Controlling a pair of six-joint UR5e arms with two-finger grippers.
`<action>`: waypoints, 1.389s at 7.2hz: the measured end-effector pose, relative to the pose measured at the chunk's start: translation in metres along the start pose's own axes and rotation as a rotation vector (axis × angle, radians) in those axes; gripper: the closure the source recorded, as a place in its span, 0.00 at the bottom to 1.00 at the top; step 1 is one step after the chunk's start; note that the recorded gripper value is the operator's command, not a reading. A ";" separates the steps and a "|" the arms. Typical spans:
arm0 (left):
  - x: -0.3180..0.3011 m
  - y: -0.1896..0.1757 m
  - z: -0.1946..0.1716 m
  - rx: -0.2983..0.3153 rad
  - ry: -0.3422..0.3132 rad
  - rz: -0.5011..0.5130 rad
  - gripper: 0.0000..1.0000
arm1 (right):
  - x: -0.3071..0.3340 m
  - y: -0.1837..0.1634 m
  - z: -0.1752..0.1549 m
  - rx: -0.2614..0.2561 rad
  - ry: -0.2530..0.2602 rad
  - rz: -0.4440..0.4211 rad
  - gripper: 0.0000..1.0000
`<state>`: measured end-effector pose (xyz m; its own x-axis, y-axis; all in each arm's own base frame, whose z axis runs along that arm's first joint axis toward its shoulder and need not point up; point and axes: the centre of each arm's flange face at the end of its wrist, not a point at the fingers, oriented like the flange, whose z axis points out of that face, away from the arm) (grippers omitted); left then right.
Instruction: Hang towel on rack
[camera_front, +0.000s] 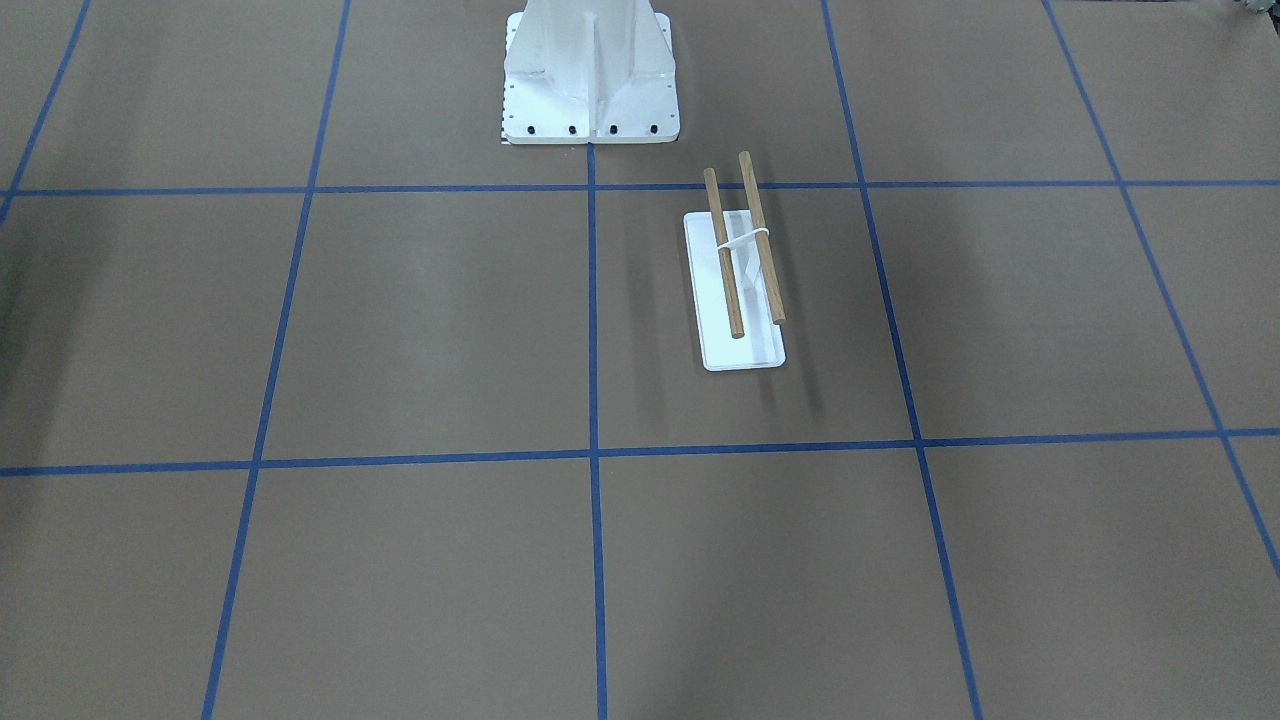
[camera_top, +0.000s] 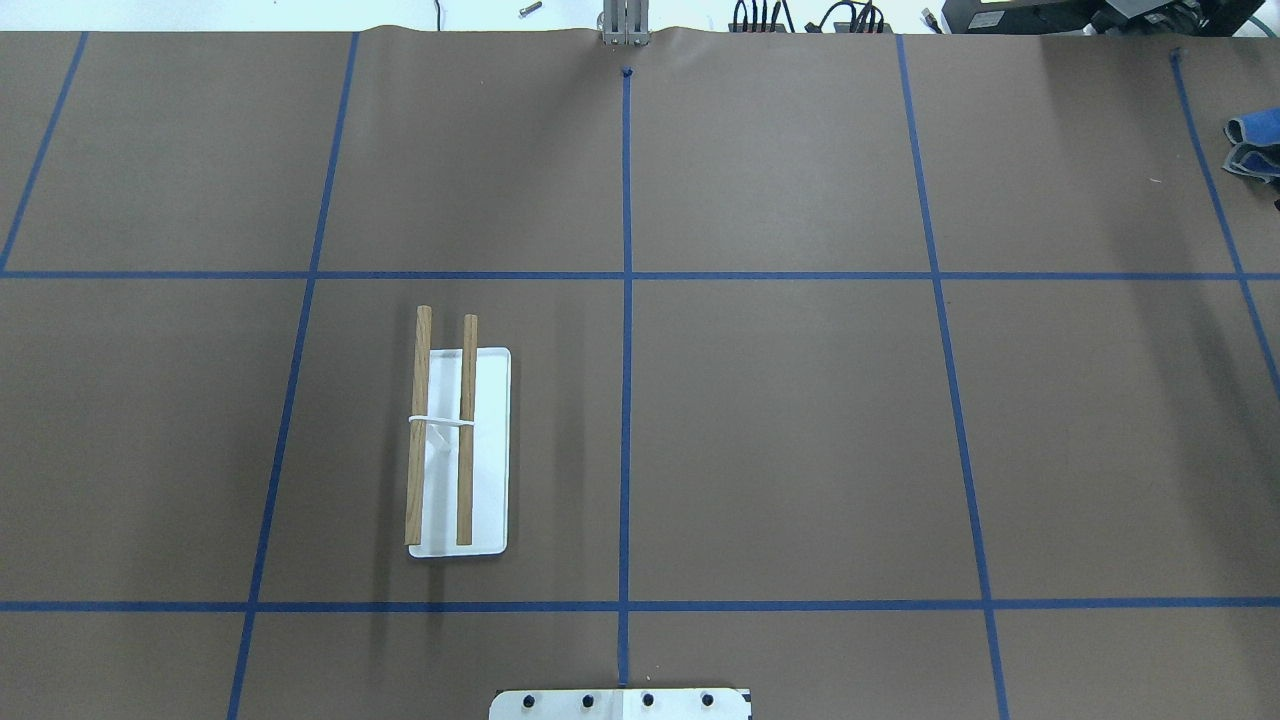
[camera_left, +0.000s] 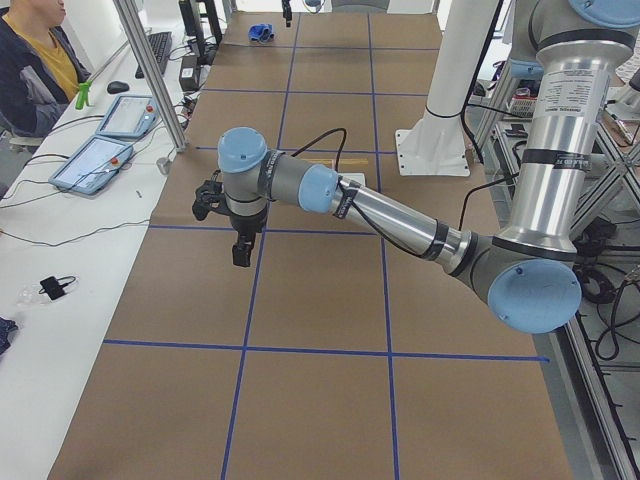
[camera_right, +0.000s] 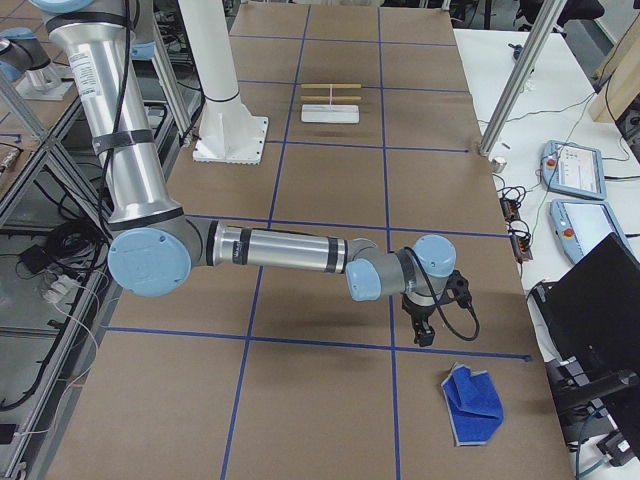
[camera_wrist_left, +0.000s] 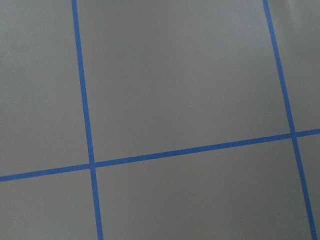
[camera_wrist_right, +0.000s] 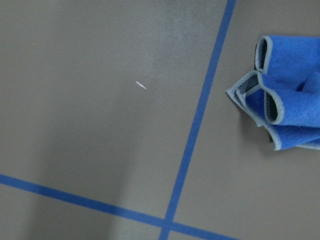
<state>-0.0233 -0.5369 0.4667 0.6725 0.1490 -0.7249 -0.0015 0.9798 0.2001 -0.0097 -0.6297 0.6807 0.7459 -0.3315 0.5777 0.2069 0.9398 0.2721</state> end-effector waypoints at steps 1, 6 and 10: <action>-0.001 0.000 0.001 -0.003 0.000 -0.001 0.02 | 0.015 -0.019 0.011 -0.024 0.051 -0.128 0.17; -0.018 -0.005 0.018 0.008 0.001 0.008 0.02 | 0.037 -0.066 0.026 -0.114 0.286 -0.539 0.32; -0.022 -0.006 0.022 0.005 0.000 0.007 0.02 | 0.038 -0.048 0.088 -0.175 0.292 -0.716 1.00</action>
<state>-0.0218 -0.5488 0.4964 0.6722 0.1564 -0.7237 -0.0031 0.9780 0.2085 -0.0474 -0.6947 0.7574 0.5244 -0.8480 0.0764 0.7778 0.5137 0.3621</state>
